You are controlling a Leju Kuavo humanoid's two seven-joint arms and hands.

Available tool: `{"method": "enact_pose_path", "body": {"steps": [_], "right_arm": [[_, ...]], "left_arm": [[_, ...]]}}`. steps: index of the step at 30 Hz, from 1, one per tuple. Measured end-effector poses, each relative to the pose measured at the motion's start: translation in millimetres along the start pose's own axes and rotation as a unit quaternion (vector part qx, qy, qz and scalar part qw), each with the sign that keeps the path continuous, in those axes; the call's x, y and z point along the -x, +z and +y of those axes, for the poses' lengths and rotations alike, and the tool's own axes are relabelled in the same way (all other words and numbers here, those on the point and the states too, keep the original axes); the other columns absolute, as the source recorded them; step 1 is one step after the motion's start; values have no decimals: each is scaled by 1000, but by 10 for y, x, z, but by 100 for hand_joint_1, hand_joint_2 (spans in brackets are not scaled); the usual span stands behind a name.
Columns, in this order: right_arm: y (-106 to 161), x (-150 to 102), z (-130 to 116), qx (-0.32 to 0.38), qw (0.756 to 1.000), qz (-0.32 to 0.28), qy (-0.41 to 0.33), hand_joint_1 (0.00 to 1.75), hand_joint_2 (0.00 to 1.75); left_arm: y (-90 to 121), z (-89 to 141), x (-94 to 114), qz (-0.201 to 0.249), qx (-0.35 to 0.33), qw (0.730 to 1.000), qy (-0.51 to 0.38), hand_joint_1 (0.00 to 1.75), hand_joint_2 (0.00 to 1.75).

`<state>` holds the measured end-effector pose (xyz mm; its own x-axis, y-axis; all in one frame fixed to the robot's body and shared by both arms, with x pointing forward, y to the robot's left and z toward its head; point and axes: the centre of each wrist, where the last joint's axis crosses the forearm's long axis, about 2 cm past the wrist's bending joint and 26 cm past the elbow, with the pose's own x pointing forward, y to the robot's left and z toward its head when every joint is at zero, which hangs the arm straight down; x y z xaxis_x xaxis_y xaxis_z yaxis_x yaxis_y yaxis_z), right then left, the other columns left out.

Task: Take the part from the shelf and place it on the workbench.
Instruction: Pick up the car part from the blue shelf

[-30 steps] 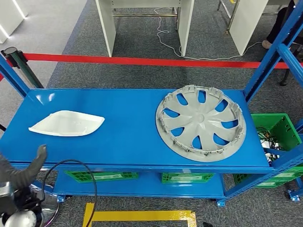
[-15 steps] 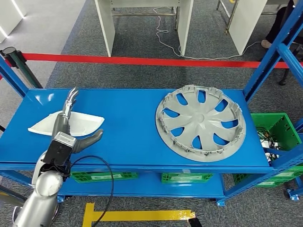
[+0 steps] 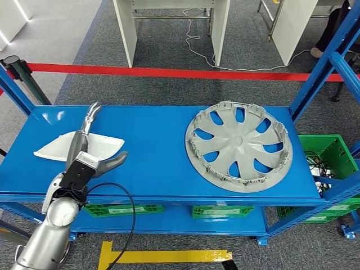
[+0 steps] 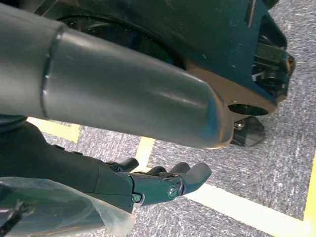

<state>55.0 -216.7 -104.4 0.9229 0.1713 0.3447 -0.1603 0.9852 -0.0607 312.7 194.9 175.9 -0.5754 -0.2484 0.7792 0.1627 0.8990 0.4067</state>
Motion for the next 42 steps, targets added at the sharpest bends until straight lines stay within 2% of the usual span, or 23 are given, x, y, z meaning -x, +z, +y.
{"method": "enact_pose_path", "body": {"steps": [3,7,11,15,23,27,38,42], "right_arm": [[-1,-7,4,-4,1000,6,10,0,0],[-5,-32,5,-6,1000,6,21,0,0],[-9,-52,5,-9,1000,8,24,0,0],[-8,-44,4,-13,999,13,28,0,0],[-9,-46,3,-20,999,25,35,0,0],[-10,-43,-5,-20,999,31,36,0,0],[-13,-34,-28,-19,999,33,39,0,0],[-16,-28,-47,-23,998,34,40,0,0]], "left_arm": [[-91,13,17,5,22,1000,-8,0,175],[-207,14,83,22,56,997,-39,0,0],[-239,10,205,61,91,990,-83,0,0],[-161,14,379,88,113,980,-136,0,175],[-61,35,612,130,137,949,-251,0,175],[2,19,690,144,147,942,-265,0,0],[107,-2,767,160,151,940,-262,0,0],[126,2,786,162,151,938,-268,0,175]]}}
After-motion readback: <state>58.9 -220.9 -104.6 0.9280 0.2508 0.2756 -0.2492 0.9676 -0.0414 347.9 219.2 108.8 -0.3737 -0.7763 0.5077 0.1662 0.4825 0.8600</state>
